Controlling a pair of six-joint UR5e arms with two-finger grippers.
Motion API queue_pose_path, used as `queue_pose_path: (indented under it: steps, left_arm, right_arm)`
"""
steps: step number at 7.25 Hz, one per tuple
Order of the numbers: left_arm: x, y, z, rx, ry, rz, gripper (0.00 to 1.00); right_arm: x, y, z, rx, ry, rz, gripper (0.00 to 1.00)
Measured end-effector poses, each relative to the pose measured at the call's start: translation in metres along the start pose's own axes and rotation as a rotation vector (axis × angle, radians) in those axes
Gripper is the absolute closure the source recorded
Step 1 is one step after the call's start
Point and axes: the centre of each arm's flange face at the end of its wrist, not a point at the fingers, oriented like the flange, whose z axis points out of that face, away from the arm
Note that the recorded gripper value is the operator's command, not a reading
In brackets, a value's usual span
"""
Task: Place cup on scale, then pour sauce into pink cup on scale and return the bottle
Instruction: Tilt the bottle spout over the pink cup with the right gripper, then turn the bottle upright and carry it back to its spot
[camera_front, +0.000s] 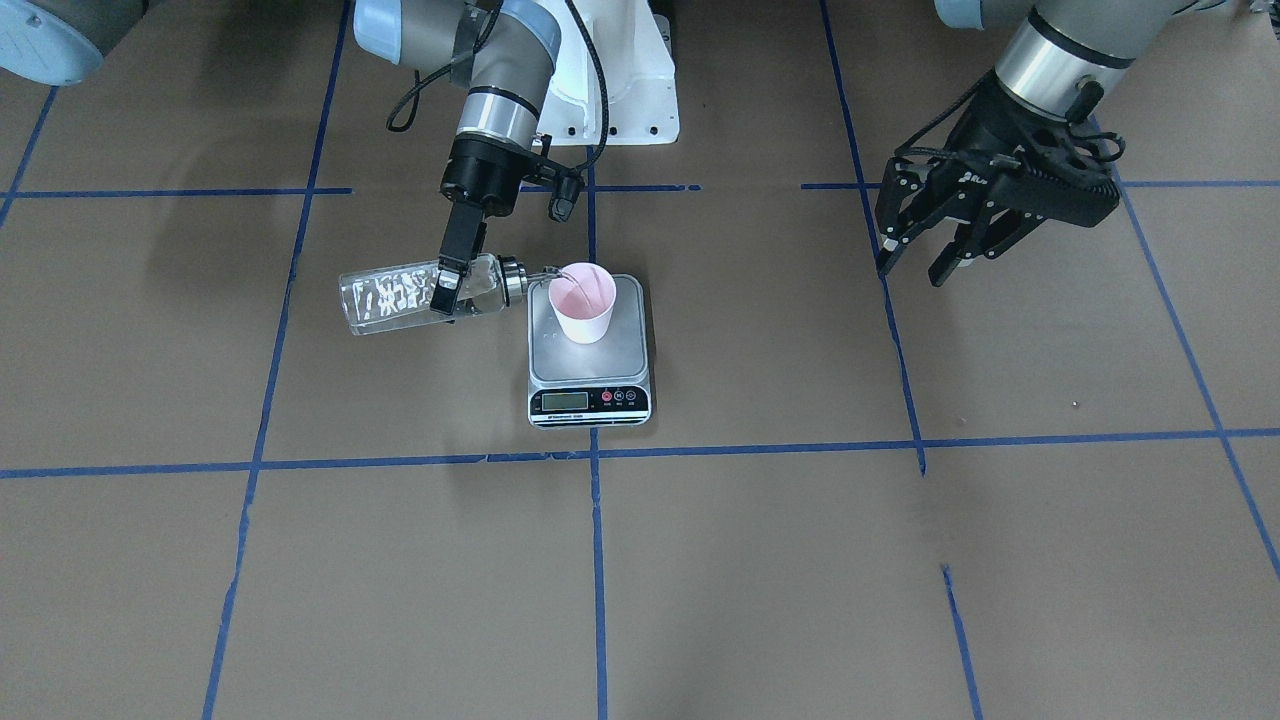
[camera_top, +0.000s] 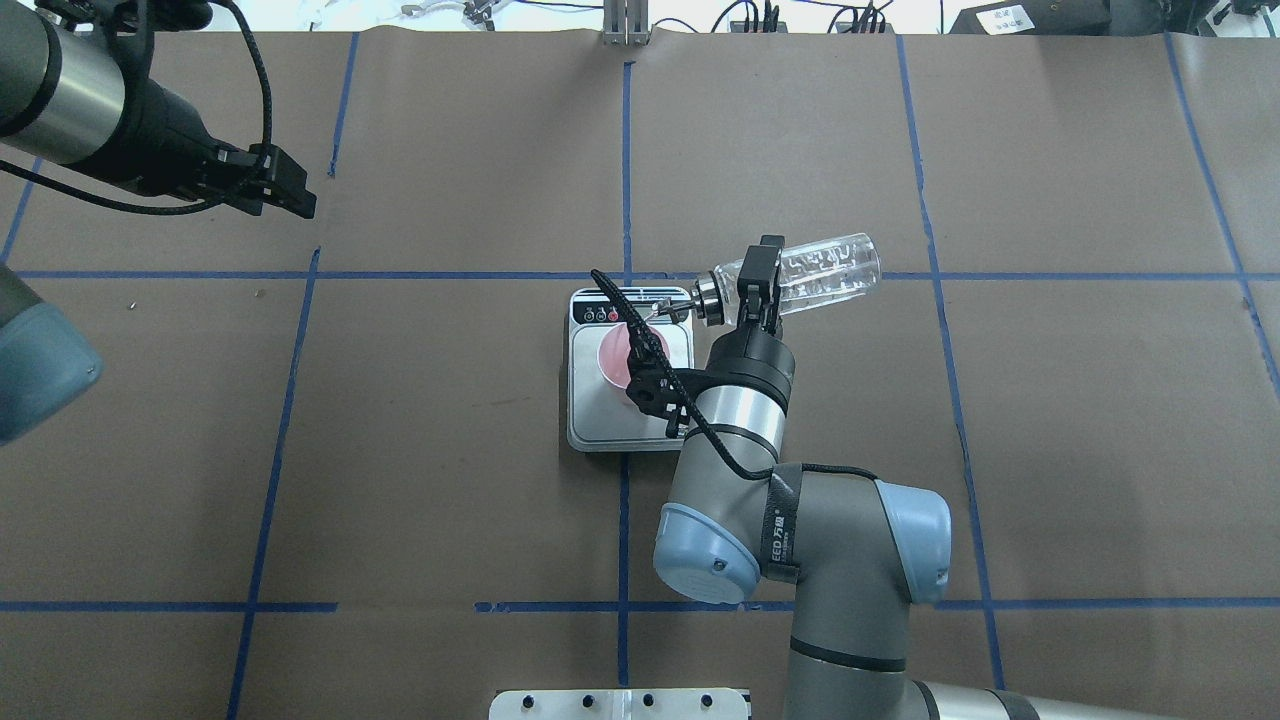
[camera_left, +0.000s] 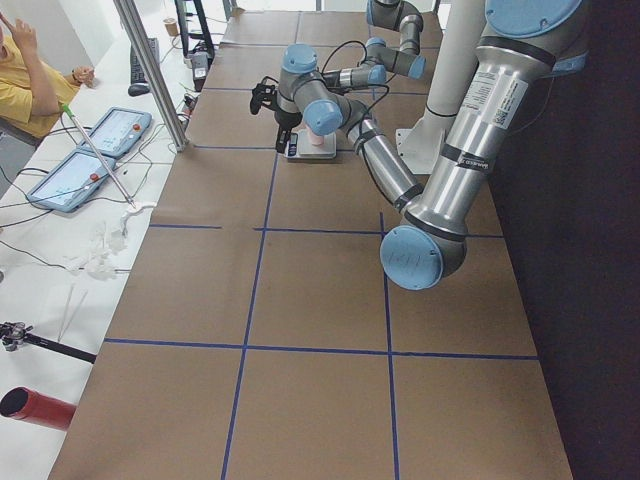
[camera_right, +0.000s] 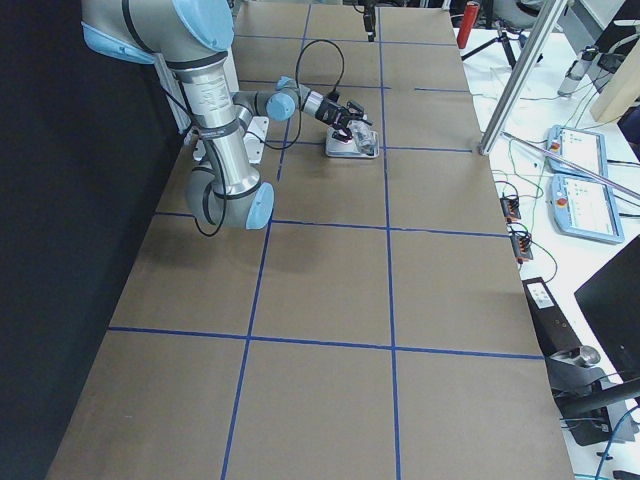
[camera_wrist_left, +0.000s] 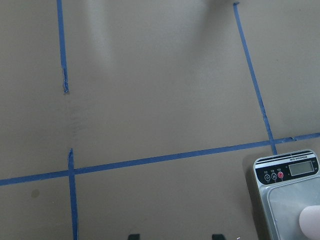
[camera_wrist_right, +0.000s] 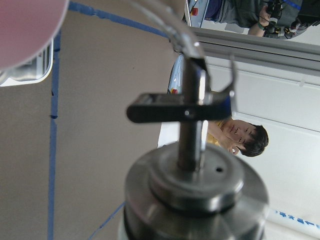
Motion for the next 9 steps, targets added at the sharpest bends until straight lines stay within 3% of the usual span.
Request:
queue_pose_path:
  steps: [2,5,9]
  left_arm:
    - [0.001,0.001,0.000,-0.005,0.004,-0.001,0.42]
    - [0.001,0.000,0.001,-0.006,0.003,-0.001,0.42]
    - [0.002,0.000,0.001,-0.007,0.005,-0.001,0.42]
  right_arm:
    - [-0.007,0.005,0.000,0.004,-0.009,0.210,1.00]
    - [-0.037,0.012,-0.013,0.071,-0.065,0.702,1.00]
    - [-0.062,0.061,0.003,0.132,-0.121,1.149,1.00]
